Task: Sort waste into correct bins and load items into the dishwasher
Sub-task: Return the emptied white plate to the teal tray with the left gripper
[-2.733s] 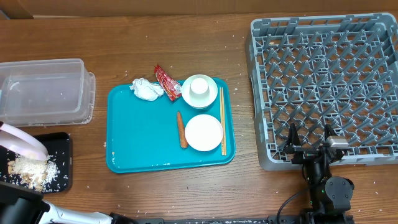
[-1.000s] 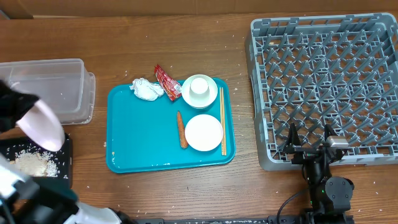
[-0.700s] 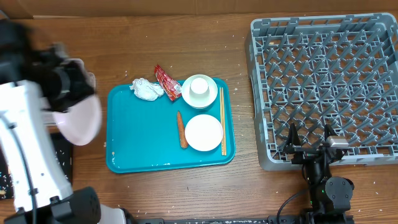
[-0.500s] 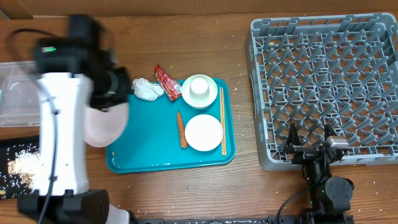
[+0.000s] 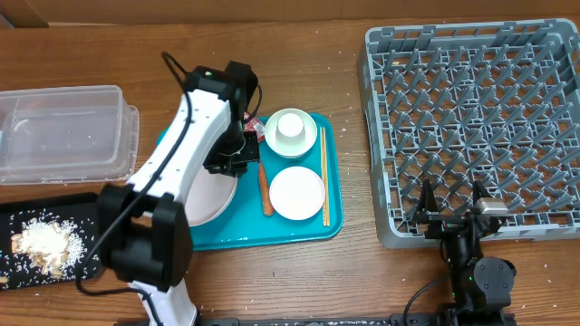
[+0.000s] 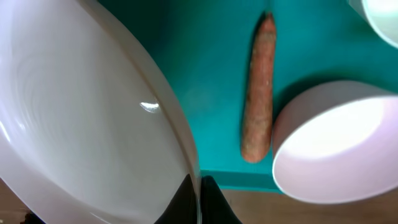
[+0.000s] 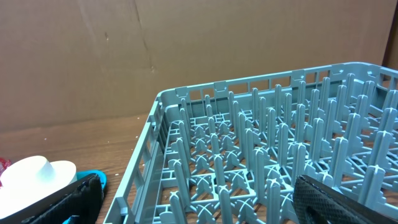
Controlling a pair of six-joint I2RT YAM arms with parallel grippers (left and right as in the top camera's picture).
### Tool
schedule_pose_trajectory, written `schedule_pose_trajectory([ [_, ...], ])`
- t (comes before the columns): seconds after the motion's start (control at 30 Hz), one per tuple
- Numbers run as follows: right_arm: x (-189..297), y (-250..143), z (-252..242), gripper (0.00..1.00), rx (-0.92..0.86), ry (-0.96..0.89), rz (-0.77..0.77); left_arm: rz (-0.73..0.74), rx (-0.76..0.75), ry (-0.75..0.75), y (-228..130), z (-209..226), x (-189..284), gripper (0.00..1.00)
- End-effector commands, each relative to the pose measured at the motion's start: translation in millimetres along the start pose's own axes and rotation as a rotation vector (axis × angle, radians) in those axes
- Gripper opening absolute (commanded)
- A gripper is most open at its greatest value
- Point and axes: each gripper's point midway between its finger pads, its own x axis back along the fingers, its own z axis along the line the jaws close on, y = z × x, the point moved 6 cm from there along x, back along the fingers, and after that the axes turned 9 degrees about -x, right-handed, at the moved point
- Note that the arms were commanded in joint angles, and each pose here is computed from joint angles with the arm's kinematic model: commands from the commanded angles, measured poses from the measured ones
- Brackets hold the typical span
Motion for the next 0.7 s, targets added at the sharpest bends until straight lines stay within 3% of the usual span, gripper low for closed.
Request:
schedule_pose_trajectory([
  [0.0, -0.1, -2.0, -1.0, 1.00, 0.003, -0.001, -0.003, 0.012, 0.008, 0.028, 3.8, -3.6, -10.0, 0.04],
  [0.23, -0.1, -2.0, -1.0, 1.00, 0.003, -0.001, -0.003, 0.045, 0.005, 0.040, 11.4, -6.9, -28.3, 0.05],
  [0.37, -0.1, -2.0, -1.0, 1.00, 0.003, -0.001, -0.003, 0.058, 0.000, 0.045, 12.2, -6.9, -32.5, 0.10],
  [0.5, -0.1, -2.0, -1.0, 1.00, 0.003, -0.001, -0.003, 0.063, -0.019, 0.046, 11.3, -6.5, -32.3, 0.32],
  [0.67, -0.1, -2.0, -1.0, 1.00, 0.003, -0.001, -0.003, 0.075, -0.025, 0.048, 9.1, -5.7, -30.3, 0.24],
])
